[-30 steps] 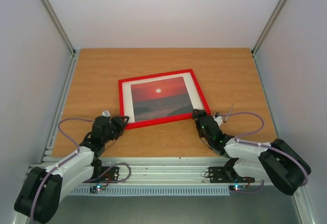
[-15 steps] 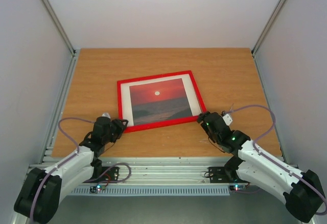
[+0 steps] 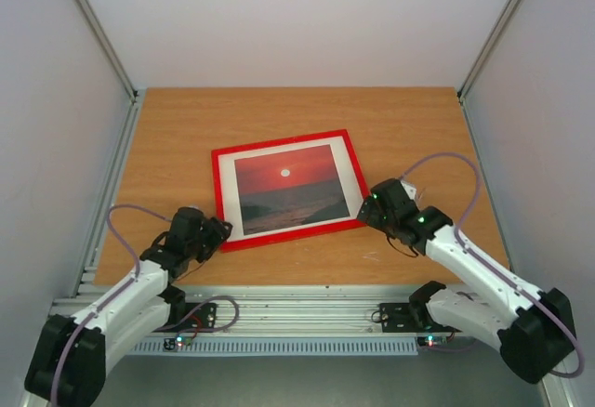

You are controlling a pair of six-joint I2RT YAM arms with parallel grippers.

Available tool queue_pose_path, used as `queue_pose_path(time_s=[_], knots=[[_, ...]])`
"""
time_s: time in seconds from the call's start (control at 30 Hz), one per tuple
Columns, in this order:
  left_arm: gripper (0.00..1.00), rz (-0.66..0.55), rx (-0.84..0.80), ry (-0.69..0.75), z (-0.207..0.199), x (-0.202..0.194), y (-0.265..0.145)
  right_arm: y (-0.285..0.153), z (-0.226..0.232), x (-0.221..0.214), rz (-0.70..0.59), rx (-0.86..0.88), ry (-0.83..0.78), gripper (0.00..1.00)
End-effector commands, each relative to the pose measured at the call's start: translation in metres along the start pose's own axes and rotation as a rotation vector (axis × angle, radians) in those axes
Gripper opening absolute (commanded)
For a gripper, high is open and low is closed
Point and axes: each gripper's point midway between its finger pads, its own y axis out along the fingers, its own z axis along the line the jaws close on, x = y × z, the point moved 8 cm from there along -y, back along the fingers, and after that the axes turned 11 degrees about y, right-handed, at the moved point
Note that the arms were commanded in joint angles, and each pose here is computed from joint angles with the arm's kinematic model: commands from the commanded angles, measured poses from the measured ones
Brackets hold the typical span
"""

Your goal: Take the photo out of the frame

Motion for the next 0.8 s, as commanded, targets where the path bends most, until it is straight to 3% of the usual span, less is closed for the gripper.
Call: queue_pose_path(time_s=[0.0, 0.37, 0.77], knots=[[0.66, 0.038, 0.168, 0.066, 0.014, -0.003, -0.011, 0.009, 0.022, 0.012, 0.105, 0.042, -0.227, 0.98], [0.78, -0.006, 0.34, 0.234, -0.008, 0.03, -0.029, 0.061, 0.043, 0.065, 0.265, 0.134, -0.28, 0.91], [0.82, 0.058, 0.425, 0.38, -0.034, 0.068, 0.0, 0.105, 0.078, 0.1, 0.261, 0.105, -0.367, 0.75]])
